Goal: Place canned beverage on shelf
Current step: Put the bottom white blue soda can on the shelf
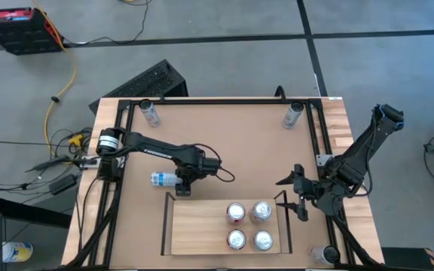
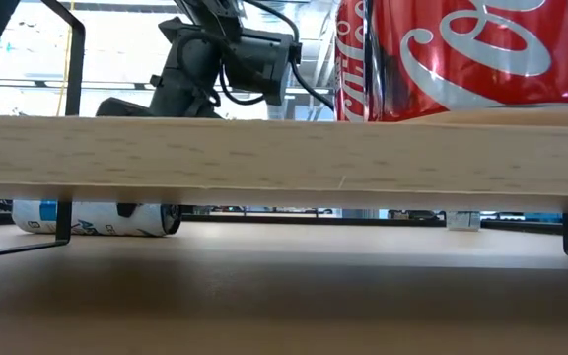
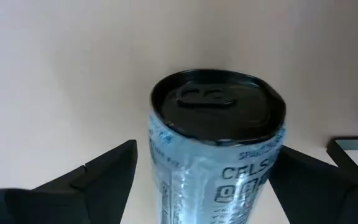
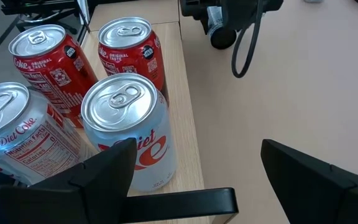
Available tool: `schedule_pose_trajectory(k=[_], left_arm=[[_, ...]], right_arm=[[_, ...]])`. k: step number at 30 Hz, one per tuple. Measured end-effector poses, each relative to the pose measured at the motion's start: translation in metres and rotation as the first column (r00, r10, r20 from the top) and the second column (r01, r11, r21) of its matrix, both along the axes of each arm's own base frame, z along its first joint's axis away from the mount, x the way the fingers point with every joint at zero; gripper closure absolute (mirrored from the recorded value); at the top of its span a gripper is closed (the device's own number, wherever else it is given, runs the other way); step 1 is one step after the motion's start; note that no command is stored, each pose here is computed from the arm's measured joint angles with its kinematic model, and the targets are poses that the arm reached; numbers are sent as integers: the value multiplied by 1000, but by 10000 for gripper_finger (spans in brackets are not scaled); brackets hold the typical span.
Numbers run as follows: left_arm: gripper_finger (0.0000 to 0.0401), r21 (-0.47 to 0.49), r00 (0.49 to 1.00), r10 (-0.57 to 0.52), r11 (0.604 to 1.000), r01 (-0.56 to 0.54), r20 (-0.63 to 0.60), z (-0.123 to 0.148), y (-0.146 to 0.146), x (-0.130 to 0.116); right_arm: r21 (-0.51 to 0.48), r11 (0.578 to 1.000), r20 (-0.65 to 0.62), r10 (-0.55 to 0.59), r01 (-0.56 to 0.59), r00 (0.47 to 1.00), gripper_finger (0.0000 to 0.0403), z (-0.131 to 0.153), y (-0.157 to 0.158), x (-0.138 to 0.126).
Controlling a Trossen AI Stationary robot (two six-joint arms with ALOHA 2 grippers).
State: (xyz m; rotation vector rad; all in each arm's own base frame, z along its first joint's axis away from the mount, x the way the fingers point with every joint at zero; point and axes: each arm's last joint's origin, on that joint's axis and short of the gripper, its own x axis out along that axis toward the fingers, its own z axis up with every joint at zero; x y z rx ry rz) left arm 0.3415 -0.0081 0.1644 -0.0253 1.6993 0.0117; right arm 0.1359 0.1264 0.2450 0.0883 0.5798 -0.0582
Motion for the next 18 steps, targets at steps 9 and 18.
schedule_pose_trajectory(k=[9, 18], left_arm=[[177, 18, 1000, 3, 1000, -3, 3, 2, 1, 1], [177, 163, 970, 15, 985, -56, 244, 65, 15, 17]], right_arm=[[0, 1000, 0, 0, 0, 1000, 33, 0, 0, 0], [4, 1000, 0, -2, 2, 1000, 33, 0, 0, 0]])
